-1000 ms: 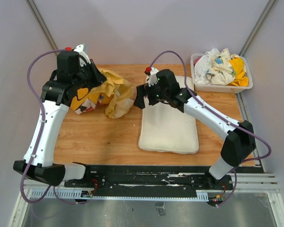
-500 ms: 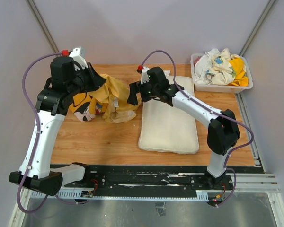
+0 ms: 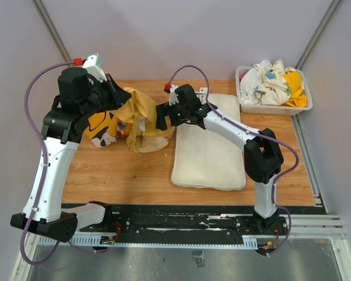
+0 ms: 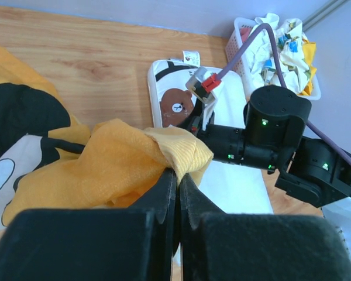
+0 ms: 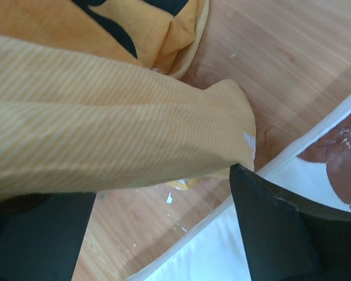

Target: Remove the trousers from the hanger

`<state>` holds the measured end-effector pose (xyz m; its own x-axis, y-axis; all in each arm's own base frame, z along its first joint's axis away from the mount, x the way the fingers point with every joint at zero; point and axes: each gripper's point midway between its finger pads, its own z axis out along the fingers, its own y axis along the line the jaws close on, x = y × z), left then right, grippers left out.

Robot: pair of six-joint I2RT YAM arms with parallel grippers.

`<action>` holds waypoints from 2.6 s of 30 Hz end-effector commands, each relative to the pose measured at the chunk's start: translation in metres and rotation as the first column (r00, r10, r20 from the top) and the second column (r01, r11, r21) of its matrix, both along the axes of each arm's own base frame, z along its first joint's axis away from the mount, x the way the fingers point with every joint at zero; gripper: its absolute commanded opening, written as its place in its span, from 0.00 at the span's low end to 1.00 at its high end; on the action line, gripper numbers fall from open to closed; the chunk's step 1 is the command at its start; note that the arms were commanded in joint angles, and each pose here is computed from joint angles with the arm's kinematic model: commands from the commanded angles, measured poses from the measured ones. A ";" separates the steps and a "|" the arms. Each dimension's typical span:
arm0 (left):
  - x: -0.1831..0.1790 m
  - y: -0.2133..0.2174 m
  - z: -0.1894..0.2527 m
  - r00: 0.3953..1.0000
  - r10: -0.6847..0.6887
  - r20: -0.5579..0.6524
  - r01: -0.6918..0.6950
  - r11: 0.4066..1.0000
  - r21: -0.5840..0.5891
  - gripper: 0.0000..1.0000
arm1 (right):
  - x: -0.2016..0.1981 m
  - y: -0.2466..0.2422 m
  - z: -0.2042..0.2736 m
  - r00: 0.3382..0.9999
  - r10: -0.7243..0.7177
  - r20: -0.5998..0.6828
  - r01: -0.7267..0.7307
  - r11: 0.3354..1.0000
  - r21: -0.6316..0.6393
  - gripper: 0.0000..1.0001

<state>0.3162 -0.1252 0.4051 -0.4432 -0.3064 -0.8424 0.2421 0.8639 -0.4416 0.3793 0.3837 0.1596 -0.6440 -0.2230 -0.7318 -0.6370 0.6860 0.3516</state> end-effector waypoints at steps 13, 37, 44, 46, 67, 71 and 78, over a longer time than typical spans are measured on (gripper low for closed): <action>-0.005 0.013 0.039 0.990 0.052 0.130 -0.055 0.998 0.019 0.03 | 0.036 -0.008 0.059 0.975 -0.076 0.210 0.087 0.995 -0.045 0.01; -0.013 0.091 0.083 0.853 0.440 0.279 -0.461 0.888 0.008 0.07 | 0.029 -0.054 0.179 0.898 -0.202 0.390 0.189 0.979 0.071 0.01; -0.020 0.070 0.043 0.917 0.350 0.191 -0.356 0.934 0.000 0.08 | 0.038 -0.060 0.177 0.882 -0.200 0.426 0.212 0.977 0.021 0.01; -0.026 0.071 0.024 0.922 0.357 0.149 -0.362 0.932 0.005 0.08 | 0.046 -0.059 0.167 0.884 -0.199 0.423 0.220 0.975 0.000 0.01; -0.102 0.050 -0.130 0.934 0.241 -0.265 -0.245 0.969 0.016 0.34 | 0.080 -0.022 0.090 0.935 -0.146 0.324 0.165 0.986 -0.030 0.01; -0.092 0.046 -0.128 0.940 0.229 -0.253 -0.234 0.972 0.008 0.42 | 0.070 -0.014 0.074 0.951 -0.110 0.289 0.126 0.991 -0.037 0.01; -0.057 0.034 -0.129 0.954 0.198 -0.223 -0.203 0.979 0.003 0.47 | 0.055 0.000 0.055 0.963 -0.057 0.265 0.079 0.994 -0.076 0.01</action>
